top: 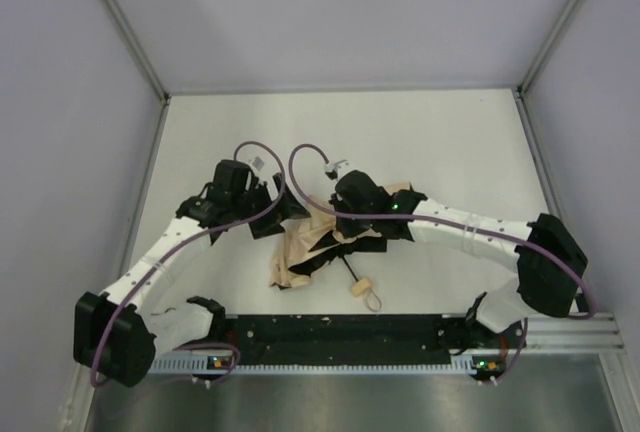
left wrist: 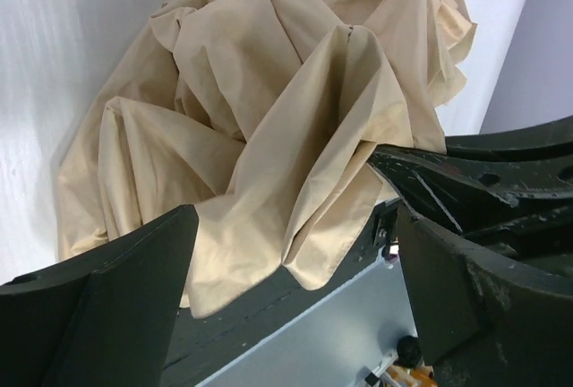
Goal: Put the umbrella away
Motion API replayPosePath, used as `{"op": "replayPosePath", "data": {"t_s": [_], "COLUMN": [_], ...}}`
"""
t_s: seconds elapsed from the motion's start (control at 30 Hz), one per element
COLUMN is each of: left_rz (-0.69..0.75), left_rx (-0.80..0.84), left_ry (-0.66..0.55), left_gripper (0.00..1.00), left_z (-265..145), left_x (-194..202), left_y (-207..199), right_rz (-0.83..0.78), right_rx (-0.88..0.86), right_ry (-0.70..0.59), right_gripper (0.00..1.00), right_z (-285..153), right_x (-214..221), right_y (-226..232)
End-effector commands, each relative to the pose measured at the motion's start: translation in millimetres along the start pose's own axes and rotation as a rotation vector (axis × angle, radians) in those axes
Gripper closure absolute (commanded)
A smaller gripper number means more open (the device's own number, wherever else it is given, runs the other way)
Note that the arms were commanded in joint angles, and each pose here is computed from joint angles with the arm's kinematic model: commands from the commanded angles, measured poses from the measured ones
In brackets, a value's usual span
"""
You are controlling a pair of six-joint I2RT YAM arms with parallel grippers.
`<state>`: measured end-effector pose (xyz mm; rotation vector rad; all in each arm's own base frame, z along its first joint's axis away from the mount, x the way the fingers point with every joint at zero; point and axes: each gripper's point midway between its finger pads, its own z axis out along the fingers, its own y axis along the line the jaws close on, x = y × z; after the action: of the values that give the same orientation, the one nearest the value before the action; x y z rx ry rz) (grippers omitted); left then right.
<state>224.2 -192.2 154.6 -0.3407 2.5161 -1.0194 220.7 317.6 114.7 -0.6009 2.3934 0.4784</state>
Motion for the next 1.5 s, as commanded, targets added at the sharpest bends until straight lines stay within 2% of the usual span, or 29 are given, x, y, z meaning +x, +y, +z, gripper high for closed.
{"op": "replayPosePath", "data": {"t_s": [0.0, 0.07, 0.17, 0.27, 0.3, 0.43, 0.5, 0.53, 0.57, 0.6, 0.63, 0.83, 1.1, 1.33, 1.4, 1.47], "left_rz": [0.016, 0.002, -0.008, -0.023, -0.018, 0.007, 0.015, 0.015, 0.015, 0.02, 0.026, 0.039, -0.011, -0.056, -0.06, -0.063], "left_rx": [0.006, 0.016, 0.023, -0.014, -0.034, -0.126, -0.171, -0.189, -0.206, -0.231, -0.262, -0.318, -0.446, -0.457, -0.455, -0.458], "left_ry": [0.057, 0.076, 0.066, 0.172, 0.215, 0.267, 0.278, 0.289, 0.294, 0.288, 0.272, 0.265, 0.276, 0.25, 0.239, 0.221], "left_gripper": [0.07, 0.1, 0.06, 0.12, 0.17, 0.49, 0.6, 0.69, 0.83, 0.98, 1.0, 1.0, 1.0, 1.0, 1.0, 1.0], "left_z": [5, 7, 11, 23, 27, 36, 39, 40, 40, 39, 39, 36, 39, 43, 42, 41], "left_x": [-7, -4, 0, 23, 35, 61, 66, 70, 71, 69, 66, 67, 73, 74, 72, 70], "left_y": [-15, -15, -14, 2, 8, 41, 56, 62, 67, 71, 75, 88, 117, 124, 123, 122], "right_rz": [-0.016, -0.017, -0.009, 0.01, 0.015, 0.026, 0.021, 0.015, 0.009, 0.003, -0.01, -0.102, -0.202, -0.239, -0.241, -0.24], "right_rx": [-0.068, -0.097, -0.126, -0.12, -0.128, -0.164, -0.175, -0.174, -0.164, -0.142, -0.133, -0.017, 0.095, 0.318, 0.326, 0.341], "right_ry": [0.016, 0.054, 0.067, 0.068, 0.072, 0.084, 0.095, 0.101, 0.111, 0.119, 0.145, 0.326, 0.45, 0.569, 0.602, 0.612], "right_gripper": [1.0, 1.0, 1.0, 1.0, 1.0, 1.0, 0.95, 0.88, 0.77, 0.39, 0.02, 0.01, 0.01, 0.03, 0.21, 0.55], "right_z": [1, 4, 5, 4, 5, 2, -2, -3, -4, -3, -2, 23, 55, 74, 76, 76], "right_x": [-5, 0, 3, 2, 2, 2, 2, 2, 4, 4, 8, 43, 96, 168, 185, 198], "right_y": [7, 13, 19, 18, 20, 28, 30, 29, 27, 24, 22, 10, 10, -32, -38, -47]}}
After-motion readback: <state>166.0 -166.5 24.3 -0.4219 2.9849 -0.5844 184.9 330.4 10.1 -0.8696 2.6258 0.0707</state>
